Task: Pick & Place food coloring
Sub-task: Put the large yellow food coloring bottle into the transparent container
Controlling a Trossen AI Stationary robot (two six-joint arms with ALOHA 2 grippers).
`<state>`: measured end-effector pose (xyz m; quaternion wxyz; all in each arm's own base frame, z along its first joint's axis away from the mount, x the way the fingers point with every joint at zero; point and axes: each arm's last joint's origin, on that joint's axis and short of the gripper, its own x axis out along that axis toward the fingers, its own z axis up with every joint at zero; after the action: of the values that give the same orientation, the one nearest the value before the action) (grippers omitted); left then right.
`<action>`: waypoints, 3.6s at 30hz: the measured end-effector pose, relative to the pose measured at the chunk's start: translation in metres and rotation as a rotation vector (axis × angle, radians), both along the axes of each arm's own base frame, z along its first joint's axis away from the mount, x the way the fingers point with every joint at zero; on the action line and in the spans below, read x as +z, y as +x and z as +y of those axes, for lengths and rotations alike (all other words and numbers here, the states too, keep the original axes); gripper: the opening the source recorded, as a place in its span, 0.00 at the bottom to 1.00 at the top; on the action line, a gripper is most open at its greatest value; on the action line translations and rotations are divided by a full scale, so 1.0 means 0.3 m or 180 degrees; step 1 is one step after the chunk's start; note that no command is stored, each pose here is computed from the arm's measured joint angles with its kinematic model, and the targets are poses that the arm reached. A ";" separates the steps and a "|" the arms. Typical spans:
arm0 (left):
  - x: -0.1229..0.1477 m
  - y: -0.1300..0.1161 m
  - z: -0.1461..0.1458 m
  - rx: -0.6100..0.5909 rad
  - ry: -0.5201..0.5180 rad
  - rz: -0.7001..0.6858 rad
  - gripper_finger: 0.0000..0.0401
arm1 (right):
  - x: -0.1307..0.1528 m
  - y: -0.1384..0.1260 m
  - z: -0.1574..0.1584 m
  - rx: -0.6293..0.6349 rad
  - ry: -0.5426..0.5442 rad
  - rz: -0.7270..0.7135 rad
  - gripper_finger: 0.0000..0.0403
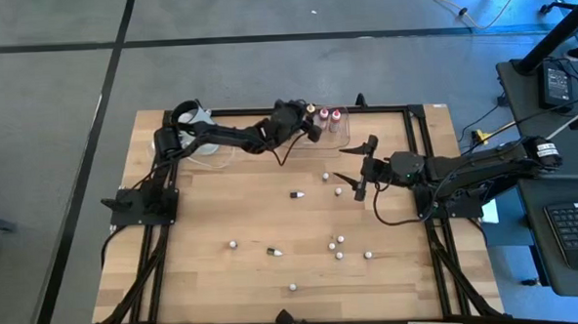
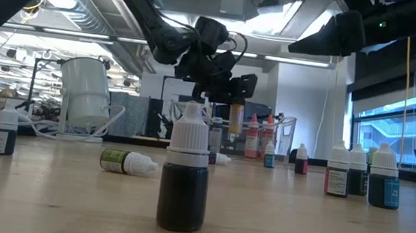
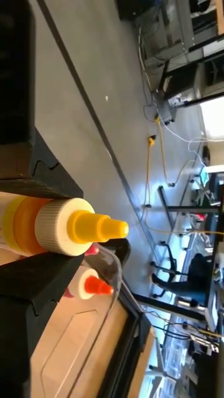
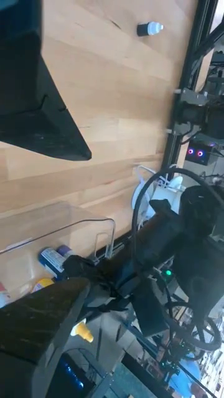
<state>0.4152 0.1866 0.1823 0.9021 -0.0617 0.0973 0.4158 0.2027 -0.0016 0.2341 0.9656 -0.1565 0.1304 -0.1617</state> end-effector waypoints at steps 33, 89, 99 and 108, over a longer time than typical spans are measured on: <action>-0.100 0.012 0.023 0.0204 0.0031 0.0051 0.32 | 0.000 0.000 0.000 0.0005 0.0001 0.0004 0.80; -0.096 0.016 0.021 0.0046 0.0012 -0.0007 0.38 | -0.003 -0.001 0.000 0.0004 -0.0002 0.0027 0.80; -0.098 0.014 0.023 0.0117 0.0013 0.0027 0.45 | -0.003 -0.001 0.000 0.0003 -0.0002 0.0028 0.80; -0.098 0.014 0.023 0.0116 0.0014 0.0029 0.44 | -0.003 -0.001 0.000 0.0004 -0.0002 0.0029 0.80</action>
<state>0.4194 0.1934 0.1528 0.8941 -0.0596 0.0993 0.4327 0.2025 -0.0016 0.2332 0.9650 -0.1576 0.1346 -0.1605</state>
